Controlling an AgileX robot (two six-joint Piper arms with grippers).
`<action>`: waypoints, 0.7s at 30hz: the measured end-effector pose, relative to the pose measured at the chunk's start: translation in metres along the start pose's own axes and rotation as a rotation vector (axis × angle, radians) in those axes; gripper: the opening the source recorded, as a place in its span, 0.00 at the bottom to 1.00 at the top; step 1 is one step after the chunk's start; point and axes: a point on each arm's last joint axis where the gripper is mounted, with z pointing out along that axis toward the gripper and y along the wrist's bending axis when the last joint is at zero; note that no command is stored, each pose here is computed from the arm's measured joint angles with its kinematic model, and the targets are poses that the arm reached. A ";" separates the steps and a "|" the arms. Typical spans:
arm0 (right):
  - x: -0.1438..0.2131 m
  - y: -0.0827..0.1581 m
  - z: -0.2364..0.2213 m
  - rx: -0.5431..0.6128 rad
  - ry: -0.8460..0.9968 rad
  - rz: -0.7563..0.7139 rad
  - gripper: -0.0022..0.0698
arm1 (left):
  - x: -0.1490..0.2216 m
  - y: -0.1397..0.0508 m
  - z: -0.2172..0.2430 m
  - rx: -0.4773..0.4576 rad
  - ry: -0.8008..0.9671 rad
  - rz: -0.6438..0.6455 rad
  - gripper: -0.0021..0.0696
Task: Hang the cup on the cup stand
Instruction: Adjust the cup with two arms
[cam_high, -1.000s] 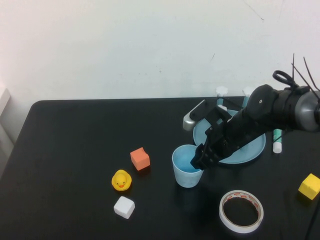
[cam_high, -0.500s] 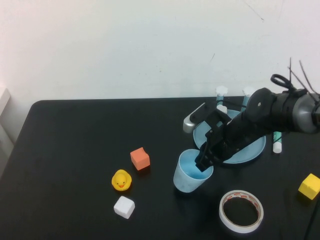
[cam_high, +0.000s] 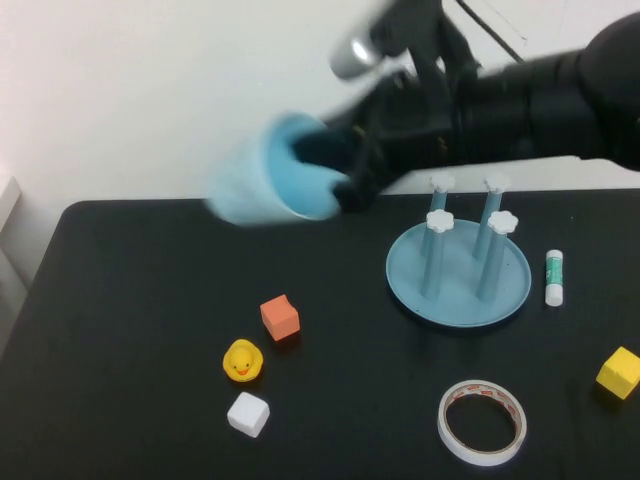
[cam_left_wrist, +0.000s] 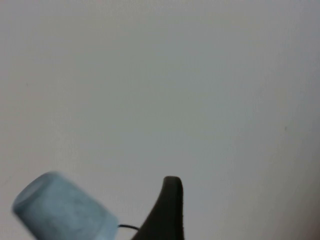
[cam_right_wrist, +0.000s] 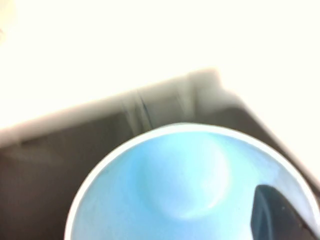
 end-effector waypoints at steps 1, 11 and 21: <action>-0.009 0.008 -0.002 -0.022 -0.050 -0.007 0.06 | 0.001 0.000 0.000 0.000 0.013 -0.021 0.99; -0.044 0.087 0.021 -0.213 -0.343 -0.074 0.06 | 0.004 0.001 0.000 -0.017 0.049 -0.091 0.99; -0.026 0.130 0.068 -0.334 -0.283 -0.078 0.06 | 0.000 0.007 0.000 -0.075 0.001 -0.080 1.00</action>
